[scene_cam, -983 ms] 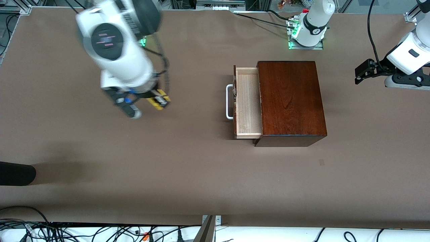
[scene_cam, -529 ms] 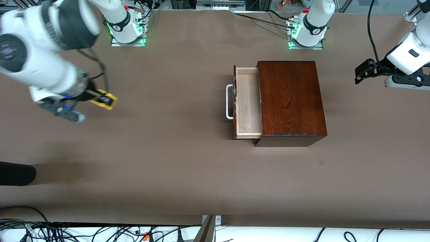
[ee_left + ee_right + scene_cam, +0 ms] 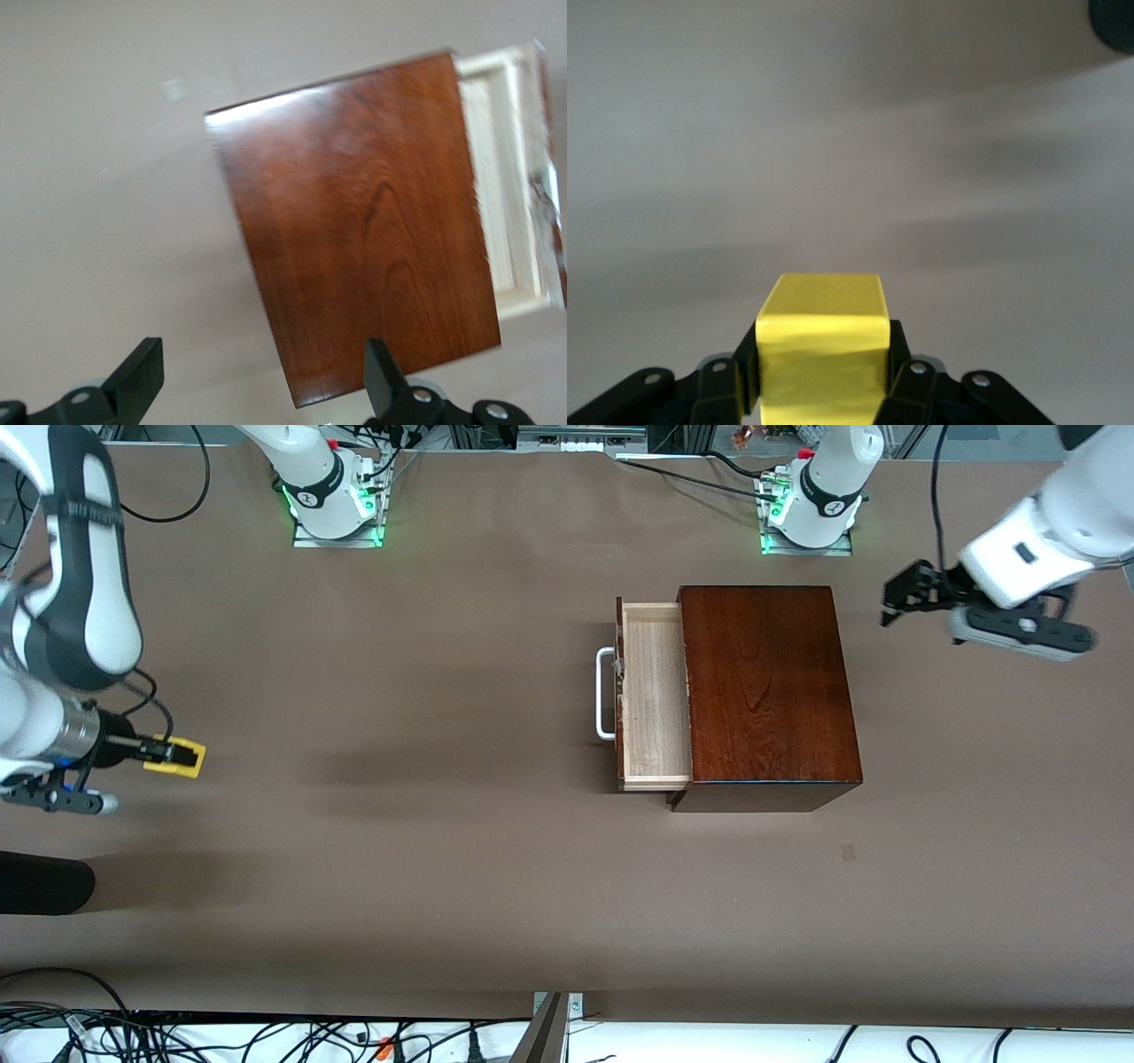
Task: Open drawer, take yellow block, close drawer
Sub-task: 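Lower the cube with the right gripper while the left gripper reaches the drawer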
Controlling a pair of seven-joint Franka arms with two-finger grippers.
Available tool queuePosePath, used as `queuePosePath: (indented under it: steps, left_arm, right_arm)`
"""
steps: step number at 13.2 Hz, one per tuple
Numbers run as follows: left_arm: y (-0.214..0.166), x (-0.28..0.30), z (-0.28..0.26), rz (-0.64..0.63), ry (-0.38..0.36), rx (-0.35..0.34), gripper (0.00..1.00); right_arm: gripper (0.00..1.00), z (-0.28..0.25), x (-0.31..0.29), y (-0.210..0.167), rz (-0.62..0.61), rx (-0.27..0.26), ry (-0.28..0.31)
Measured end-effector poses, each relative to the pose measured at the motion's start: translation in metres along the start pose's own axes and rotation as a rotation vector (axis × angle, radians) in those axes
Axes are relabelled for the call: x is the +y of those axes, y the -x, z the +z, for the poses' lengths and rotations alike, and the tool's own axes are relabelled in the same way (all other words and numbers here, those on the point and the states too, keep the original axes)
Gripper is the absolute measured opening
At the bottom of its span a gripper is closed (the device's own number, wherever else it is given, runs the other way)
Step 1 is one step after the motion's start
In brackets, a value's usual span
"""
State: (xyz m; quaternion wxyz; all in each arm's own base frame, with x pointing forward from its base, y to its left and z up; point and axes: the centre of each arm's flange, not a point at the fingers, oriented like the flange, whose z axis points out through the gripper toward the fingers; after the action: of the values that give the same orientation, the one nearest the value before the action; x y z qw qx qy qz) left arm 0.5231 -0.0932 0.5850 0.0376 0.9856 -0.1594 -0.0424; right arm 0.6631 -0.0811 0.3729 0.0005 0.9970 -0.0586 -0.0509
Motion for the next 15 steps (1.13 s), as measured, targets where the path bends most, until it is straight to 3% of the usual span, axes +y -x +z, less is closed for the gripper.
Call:
queuePosePath:
  steps: [3,8,11,15]
  left_arm:
    - [-0.016,0.062,0.024,0.276,0.014,-0.057,1.0]
    - [-0.042,0.233,0.089,0.624,0.069,-0.143,1.0]
    - [-0.07,0.327,0.135,0.854,0.082,-0.096,1.0]
    - [-0.105,0.36,0.213,1.169,0.097,-0.008,1.0]
  right_arm:
    - [0.56,0.042,0.01,-0.031,-0.075,0.019,0.023]
    - [0.56,0.115,0.019,-0.06,-0.146,0.093,0.004]
    - [0.56,0.144,0.002,-0.065,-0.179,0.093,-0.007]
    - [0.56,0.157,-0.008,-0.065,-0.194,0.083,-0.014]
